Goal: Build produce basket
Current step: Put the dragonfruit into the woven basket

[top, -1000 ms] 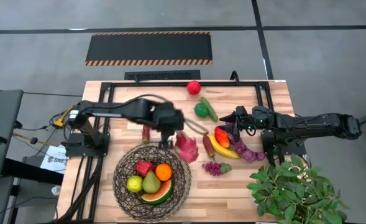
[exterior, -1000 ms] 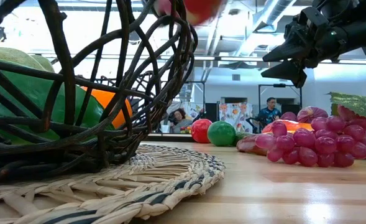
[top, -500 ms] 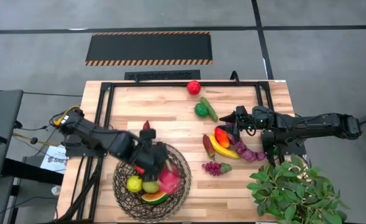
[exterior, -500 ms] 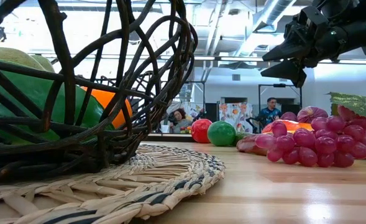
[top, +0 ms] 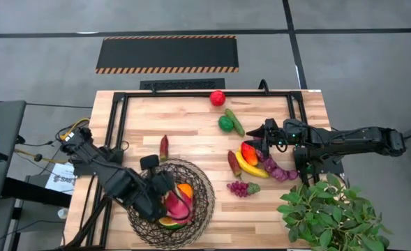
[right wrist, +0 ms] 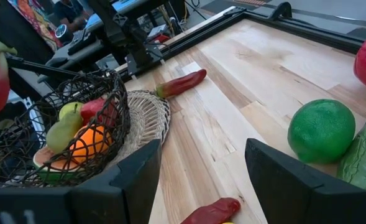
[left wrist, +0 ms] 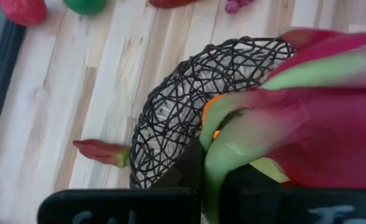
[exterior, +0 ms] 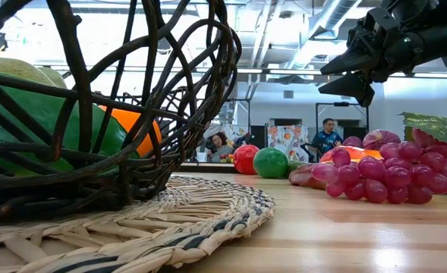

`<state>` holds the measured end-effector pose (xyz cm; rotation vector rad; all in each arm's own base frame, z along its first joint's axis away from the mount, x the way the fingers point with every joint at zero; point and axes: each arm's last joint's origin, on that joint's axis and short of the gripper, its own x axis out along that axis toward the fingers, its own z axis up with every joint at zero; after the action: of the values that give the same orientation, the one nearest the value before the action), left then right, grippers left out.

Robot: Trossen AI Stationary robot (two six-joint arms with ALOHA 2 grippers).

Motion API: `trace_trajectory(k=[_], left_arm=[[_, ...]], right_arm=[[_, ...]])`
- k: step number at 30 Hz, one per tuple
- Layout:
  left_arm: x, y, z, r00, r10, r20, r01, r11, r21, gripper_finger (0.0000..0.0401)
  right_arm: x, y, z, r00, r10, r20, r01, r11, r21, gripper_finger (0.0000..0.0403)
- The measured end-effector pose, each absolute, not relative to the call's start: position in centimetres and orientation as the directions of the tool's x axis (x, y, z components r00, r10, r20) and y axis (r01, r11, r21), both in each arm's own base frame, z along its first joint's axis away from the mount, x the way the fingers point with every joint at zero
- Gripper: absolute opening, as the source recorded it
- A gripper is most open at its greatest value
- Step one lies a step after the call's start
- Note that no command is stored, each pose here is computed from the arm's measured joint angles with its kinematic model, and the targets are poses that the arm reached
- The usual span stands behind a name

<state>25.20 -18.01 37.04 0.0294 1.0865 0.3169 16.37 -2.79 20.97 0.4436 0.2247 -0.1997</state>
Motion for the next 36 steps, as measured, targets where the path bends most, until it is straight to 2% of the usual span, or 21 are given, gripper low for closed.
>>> trace_trajectory(k=[14, 26, 36], left_arm=[[23.6, -19.5, 37.1, 0.480, 0.337, -0.810, -0.267, 0.936, 0.231, 0.0000], [23.4, -19.8, 33.3, 0.391, 0.385, -0.836, -0.300, 0.912, 0.280, 0.0000], [23.6, -20.1, 32.8, 0.395, 0.359, -0.846, -0.295, 0.921, 0.253, 0.0000]], right_arm=[[16.4, -2.8, 21.0, 0.956, -0.144, -0.257, 0.241, 0.884, 0.400, 0.0255], [16.4, -2.8, 21.0, 0.956, -0.145, -0.255, 0.240, 0.886, 0.398, 0.0255], [16.4, -2.8, 21.0, 0.957, -0.145, -0.250, 0.238, 0.886, 0.398, 0.0255]])
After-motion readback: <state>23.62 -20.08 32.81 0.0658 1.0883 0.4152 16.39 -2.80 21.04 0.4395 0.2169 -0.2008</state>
